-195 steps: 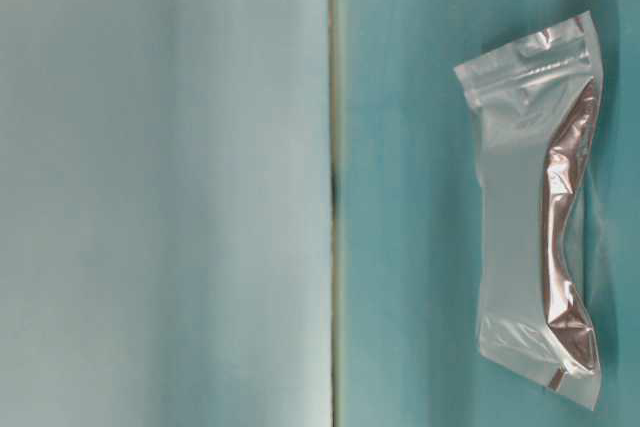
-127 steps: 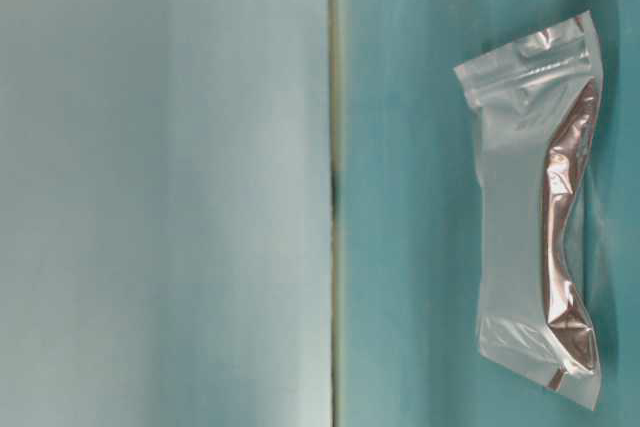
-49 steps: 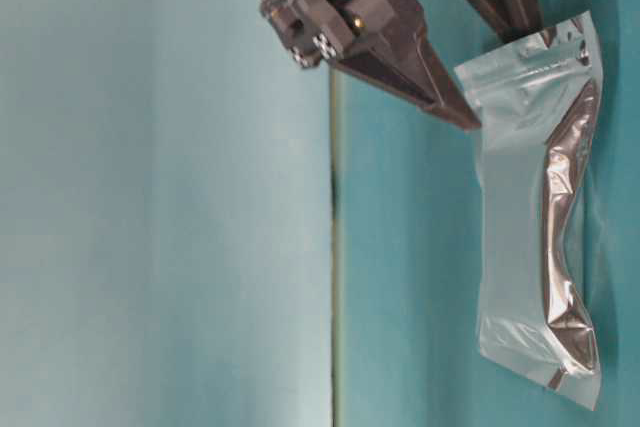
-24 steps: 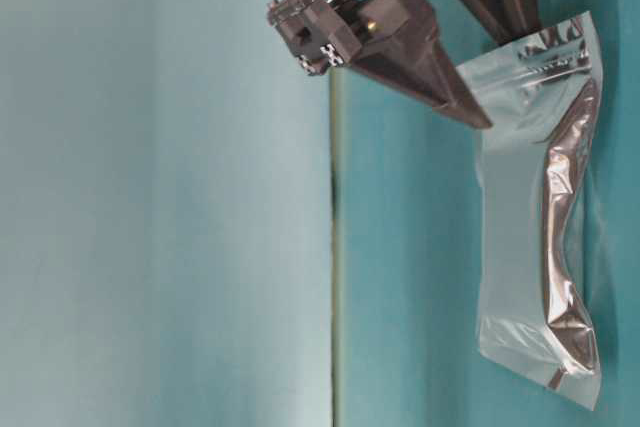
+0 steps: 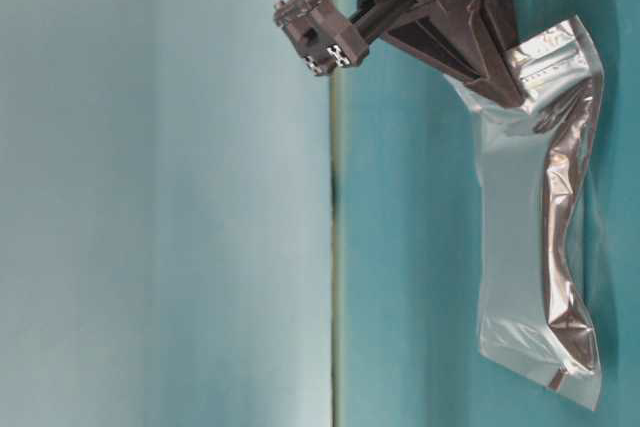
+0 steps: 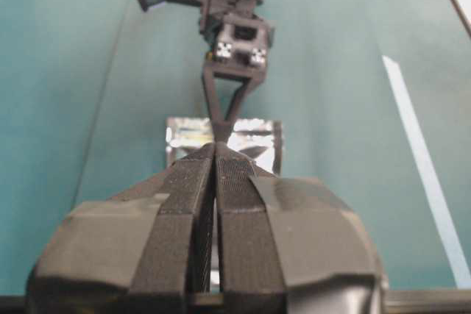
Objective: Hand over the silver zip bag and make it stand upright.
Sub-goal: 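Close the right gripper on the bag's right edge, then lift the bag with the right gripper and swing it upright toward center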
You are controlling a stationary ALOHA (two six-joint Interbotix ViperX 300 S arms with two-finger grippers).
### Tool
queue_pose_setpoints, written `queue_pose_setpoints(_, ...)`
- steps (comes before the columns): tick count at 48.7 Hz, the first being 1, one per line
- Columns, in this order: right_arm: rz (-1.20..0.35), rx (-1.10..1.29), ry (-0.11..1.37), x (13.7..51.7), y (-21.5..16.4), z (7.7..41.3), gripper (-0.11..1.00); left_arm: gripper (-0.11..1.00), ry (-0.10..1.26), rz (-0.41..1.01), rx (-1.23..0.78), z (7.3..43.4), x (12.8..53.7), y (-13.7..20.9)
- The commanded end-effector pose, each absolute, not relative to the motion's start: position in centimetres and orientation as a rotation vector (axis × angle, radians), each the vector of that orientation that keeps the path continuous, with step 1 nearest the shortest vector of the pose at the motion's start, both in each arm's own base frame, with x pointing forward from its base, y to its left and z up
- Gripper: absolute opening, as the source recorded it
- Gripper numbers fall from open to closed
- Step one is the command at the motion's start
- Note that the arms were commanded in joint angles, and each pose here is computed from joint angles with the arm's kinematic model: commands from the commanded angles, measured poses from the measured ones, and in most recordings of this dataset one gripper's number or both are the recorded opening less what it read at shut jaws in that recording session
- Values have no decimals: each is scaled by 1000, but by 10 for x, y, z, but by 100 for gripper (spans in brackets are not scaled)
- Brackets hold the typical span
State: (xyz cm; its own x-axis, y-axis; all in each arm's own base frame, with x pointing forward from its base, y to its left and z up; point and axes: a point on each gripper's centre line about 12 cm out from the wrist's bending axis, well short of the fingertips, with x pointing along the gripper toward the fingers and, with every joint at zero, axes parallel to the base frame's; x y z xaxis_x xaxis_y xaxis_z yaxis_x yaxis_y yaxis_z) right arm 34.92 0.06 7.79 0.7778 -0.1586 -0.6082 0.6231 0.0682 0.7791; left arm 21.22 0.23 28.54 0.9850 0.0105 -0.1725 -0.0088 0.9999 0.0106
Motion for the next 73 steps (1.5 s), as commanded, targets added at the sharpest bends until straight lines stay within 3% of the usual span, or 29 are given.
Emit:
queue_pose_setpoints(1,-596,1392,400,354,3,84,2,-1,161,11,11,290,214,3)
queue_pose_setpoints(18,-567,1362,424,357,5,92,2,-1,161,11,-2,290,214,2)
queue_pose_setpoints(52,-326,984,761,388,-30,220,2,-1,176,11,-2,287,210,2)
queue_pose_setpoints(73,-187,728,1025,410,-28,267,2,-1,176,11,-6,288,210,2)
